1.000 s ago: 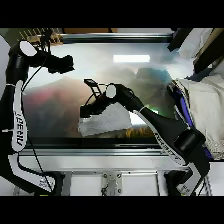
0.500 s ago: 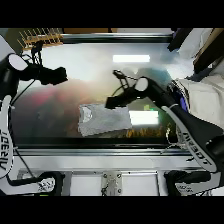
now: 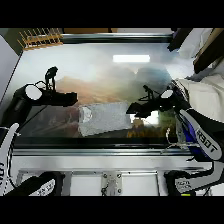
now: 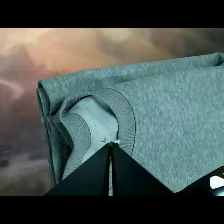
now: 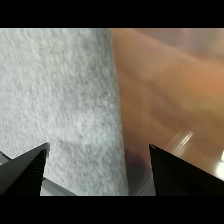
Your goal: Fold the clothes and pants, and hang the long-sleeved shirts on hangers.
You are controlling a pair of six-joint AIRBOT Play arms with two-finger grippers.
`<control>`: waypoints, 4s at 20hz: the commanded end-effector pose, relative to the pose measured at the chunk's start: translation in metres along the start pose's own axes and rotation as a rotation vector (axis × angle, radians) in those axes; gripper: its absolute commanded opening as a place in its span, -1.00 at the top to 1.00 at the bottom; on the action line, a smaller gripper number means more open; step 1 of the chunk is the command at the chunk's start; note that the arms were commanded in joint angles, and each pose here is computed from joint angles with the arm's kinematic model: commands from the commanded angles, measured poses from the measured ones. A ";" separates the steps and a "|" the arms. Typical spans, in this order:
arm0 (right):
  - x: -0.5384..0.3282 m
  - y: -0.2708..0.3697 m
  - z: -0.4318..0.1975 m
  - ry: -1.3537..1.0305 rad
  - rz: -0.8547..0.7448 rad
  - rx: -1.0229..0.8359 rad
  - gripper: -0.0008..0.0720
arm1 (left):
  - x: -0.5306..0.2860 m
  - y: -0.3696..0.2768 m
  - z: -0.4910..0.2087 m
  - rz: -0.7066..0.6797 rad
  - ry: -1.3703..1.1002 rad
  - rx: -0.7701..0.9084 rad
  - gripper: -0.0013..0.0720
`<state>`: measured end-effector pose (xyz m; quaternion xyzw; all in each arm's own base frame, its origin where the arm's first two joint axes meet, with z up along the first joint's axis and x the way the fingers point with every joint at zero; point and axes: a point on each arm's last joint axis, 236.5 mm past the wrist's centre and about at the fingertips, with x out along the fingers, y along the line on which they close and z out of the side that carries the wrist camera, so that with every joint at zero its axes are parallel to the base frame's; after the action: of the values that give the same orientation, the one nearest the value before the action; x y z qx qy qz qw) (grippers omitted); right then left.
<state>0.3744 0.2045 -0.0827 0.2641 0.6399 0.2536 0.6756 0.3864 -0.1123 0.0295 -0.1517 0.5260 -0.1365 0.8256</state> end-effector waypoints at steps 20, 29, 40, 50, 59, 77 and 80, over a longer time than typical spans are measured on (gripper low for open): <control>-0.194 0.050 0.115 -0.424 -0.189 -0.147 0.92 | 0.003 -0.006 -0.004 -0.008 -0.021 0.010 0.95; -0.481 -0.005 0.097 -1.015 -0.330 0.078 0.92 | 0.003 -0.006 -0.004 -0.008 -0.022 0.010 0.95; -0.502 -0.091 -0.087 -0.789 -0.849 0.440 0.92 | 0.003 -0.006 -0.004 -0.007 -0.021 0.012 0.94; -0.400 -0.130 -0.177 -0.473 -0.817 0.701 0.89 | 0.003 -0.006 -0.005 -0.007 -0.020 0.015 0.95; -0.453 -0.053 -0.124 -0.817 -0.789 0.349 -0.81 | 0.003 -0.006 -0.005 -0.008 -0.017 0.014 0.94; -0.310 0.038 -0.054 -0.550 -0.407 -0.086 0.90 | 0.003 -0.006 -0.005 -0.008 -0.019 0.013 0.94; -0.310 0.038 -0.054 -0.550 -0.408 -0.086 0.90 | 0.003 -0.006 -0.005 -0.008 -0.018 0.013 0.94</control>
<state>0.3032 0.0204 0.1680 0.1597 0.4609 0.0562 0.8711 0.3829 -0.1198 0.0269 -0.1499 0.5173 -0.1414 0.8306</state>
